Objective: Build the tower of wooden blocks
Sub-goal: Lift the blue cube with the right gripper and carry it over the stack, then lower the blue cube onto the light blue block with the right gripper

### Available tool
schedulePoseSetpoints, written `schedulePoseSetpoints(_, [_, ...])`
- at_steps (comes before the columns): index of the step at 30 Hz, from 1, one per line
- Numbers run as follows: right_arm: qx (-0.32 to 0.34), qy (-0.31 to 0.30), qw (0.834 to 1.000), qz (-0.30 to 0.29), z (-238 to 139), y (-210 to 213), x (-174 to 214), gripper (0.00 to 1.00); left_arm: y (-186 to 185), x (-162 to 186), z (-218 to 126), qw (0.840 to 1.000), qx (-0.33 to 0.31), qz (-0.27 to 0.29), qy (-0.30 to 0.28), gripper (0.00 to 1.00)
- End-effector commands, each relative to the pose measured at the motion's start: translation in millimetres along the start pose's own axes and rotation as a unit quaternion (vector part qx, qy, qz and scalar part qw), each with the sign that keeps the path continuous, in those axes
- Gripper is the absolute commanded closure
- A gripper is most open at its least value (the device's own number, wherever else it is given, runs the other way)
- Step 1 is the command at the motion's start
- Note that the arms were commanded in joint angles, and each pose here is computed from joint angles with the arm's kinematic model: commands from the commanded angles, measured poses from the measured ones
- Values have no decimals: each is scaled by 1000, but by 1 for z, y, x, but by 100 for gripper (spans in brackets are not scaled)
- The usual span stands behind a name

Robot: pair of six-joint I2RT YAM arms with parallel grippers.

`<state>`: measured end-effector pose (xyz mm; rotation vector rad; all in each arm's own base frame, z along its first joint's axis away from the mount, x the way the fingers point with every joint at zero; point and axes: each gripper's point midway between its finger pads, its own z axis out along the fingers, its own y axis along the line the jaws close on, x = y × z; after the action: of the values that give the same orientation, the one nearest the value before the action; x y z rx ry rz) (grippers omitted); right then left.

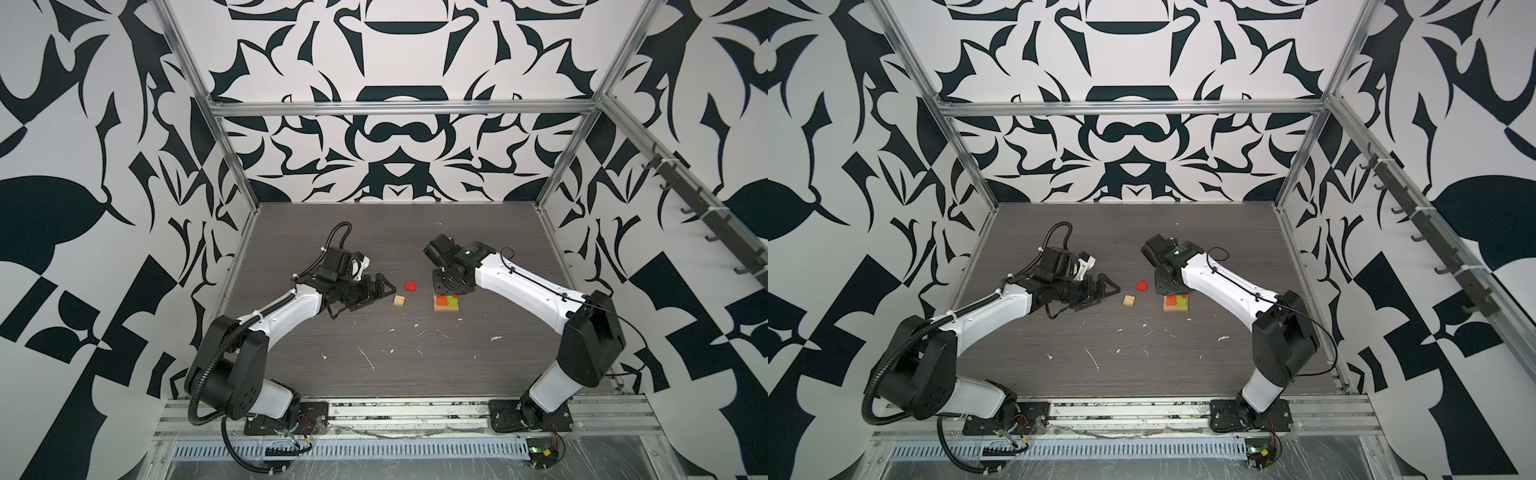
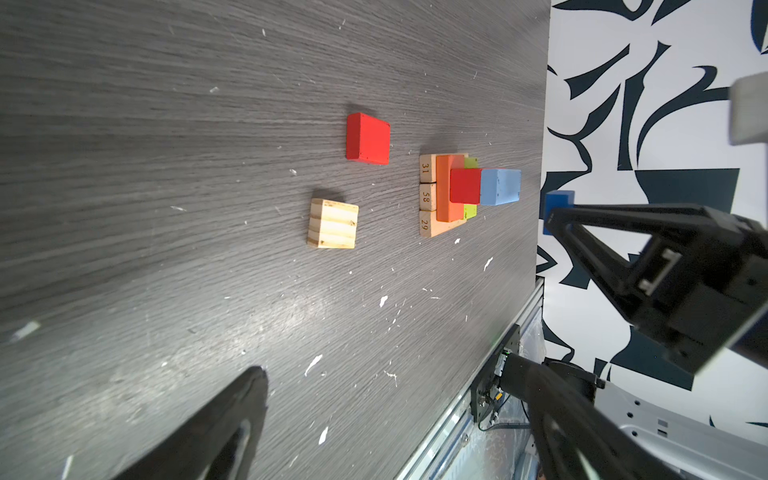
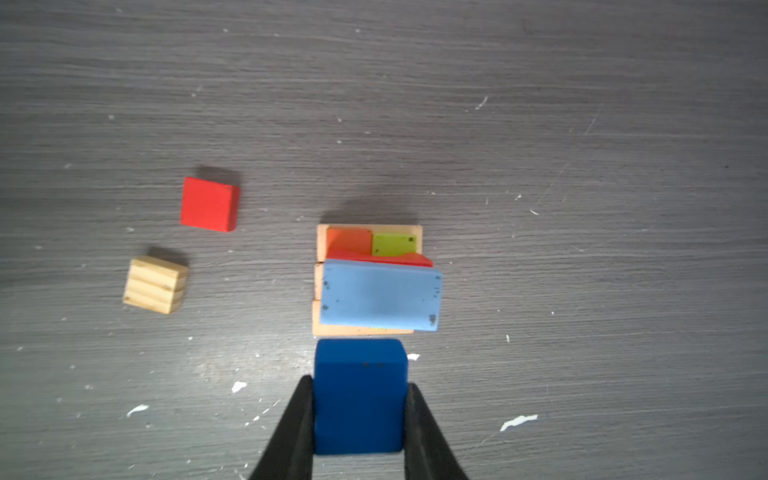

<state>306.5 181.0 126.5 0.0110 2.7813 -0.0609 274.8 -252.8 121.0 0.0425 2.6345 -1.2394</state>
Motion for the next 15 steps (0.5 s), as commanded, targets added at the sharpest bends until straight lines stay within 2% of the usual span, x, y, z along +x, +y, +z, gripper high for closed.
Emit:
schedulePoseSetpoints(1, [-9,-19,1000,22,-5,-5,-7,72,-9,-8,0,1000,5,6,-8,0])
schedulePoseSetpoints(15, [-8,-11,1000,28,12,-6,-9,72,-9,-6,0,1000,3,7,-8,0])
